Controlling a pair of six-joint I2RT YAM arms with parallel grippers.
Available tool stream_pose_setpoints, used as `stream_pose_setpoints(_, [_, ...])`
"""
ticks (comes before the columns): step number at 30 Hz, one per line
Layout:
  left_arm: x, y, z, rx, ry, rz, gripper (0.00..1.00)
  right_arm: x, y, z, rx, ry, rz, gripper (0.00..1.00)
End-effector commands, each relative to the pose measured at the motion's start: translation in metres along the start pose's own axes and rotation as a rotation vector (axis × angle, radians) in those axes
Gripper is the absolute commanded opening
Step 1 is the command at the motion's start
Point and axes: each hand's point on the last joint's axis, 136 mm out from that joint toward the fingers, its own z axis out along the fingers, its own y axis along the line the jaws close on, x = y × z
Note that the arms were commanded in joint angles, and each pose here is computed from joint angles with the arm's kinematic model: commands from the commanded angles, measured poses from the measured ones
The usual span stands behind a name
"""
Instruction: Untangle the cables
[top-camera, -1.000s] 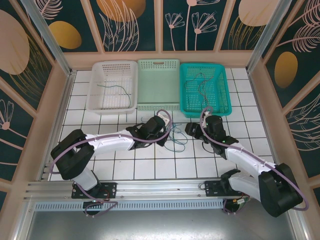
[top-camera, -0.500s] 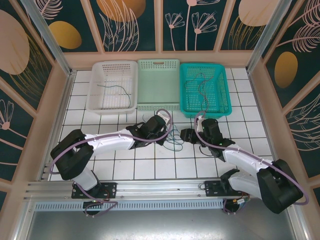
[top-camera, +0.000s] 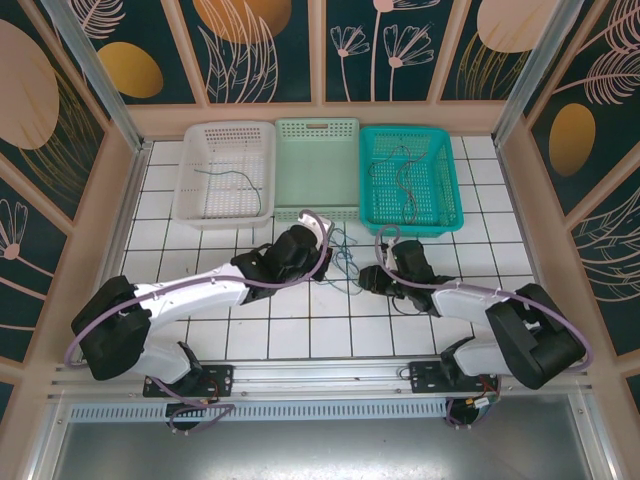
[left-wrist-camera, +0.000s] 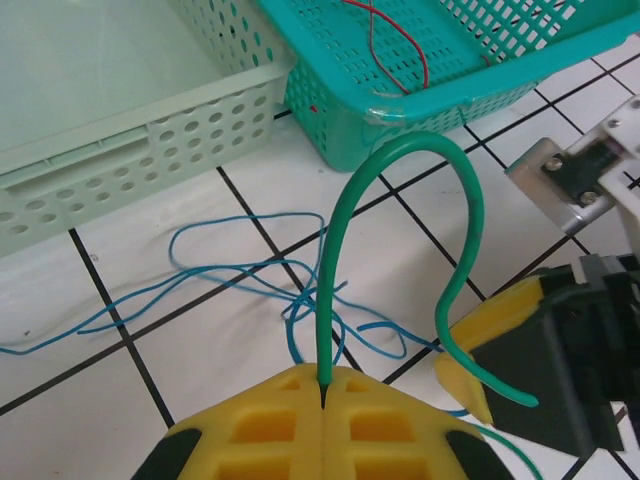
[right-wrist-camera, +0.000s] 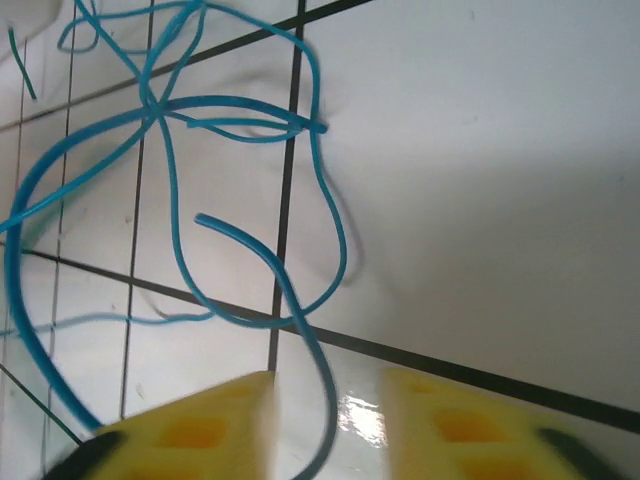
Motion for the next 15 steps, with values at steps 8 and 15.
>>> stream_pose_setpoints(8, [0.006,0.036,-0.019,-0.160,-0.042,0.027,0.00,-0.019,-0.032,-0.008,0.226,-0.088,0.046,0.00])
stream_pose_setpoints(15, [-0.006,0.045,-0.037,-0.197,-0.107,0.015,0.00,-0.021,-0.040,-0.017,0.281,-0.111,0.040,0.00])
